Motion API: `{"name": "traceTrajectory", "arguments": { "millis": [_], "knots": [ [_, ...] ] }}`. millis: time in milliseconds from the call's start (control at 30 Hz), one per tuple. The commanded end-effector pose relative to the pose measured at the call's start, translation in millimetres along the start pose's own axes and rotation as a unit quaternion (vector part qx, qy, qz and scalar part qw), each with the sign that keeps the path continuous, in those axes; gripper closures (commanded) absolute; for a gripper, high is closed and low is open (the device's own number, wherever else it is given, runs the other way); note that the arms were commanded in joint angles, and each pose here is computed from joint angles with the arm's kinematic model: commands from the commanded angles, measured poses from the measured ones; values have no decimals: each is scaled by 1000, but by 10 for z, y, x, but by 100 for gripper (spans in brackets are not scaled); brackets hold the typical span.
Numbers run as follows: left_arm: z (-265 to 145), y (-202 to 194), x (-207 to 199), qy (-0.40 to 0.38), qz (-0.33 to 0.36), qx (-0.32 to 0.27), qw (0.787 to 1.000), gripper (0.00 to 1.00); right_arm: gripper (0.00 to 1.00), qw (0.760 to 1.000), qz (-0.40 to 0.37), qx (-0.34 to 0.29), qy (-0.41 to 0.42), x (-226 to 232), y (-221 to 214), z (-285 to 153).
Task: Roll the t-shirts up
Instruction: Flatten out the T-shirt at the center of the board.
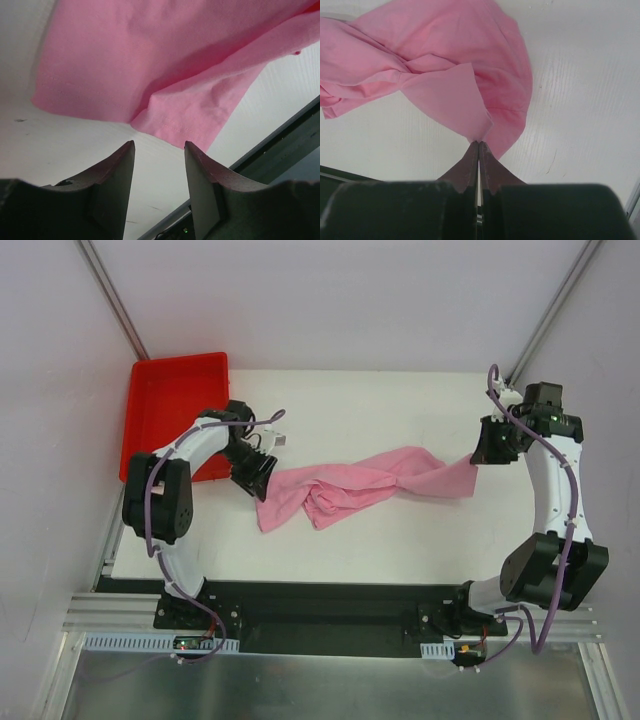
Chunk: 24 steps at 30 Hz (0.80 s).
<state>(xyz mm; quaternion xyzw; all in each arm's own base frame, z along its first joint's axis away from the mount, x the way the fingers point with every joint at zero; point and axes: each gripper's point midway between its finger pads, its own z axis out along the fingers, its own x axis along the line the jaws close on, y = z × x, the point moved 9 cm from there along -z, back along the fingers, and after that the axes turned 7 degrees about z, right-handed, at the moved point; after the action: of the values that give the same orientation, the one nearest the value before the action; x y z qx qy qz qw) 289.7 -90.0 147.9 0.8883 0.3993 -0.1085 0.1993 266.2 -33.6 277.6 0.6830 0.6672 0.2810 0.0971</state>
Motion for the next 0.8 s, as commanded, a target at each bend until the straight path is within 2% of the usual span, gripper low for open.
{"name": "traceTrajectory", "arguments": {
  "millis": [0, 267, 367, 500, 767],
  "knots": [
    [71, 55, 38, -25, 29, -3, 999, 56, 99, 1000, -6, -21, -5, 22, -4, -107],
    [230, 99, 158, -28, 42, 17, 999, 58, 99, 1000, -4, -13, -8, 0, -13, -66],
    [281, 134, 178, -27, 46, 24, 998, 61, 99, 1000, -3, -11, -8, -4, -17, -55],
    [319, 146, 177, -29, 48, 29, 998, 73, 99, 1000, -4, -13, -12, -15, -15, -48],
    [291, 10, 119, -29, 56, 47, 997, 78, 99, 1000, -5, -12, -14, -28, -13, -24]
  ]
}}
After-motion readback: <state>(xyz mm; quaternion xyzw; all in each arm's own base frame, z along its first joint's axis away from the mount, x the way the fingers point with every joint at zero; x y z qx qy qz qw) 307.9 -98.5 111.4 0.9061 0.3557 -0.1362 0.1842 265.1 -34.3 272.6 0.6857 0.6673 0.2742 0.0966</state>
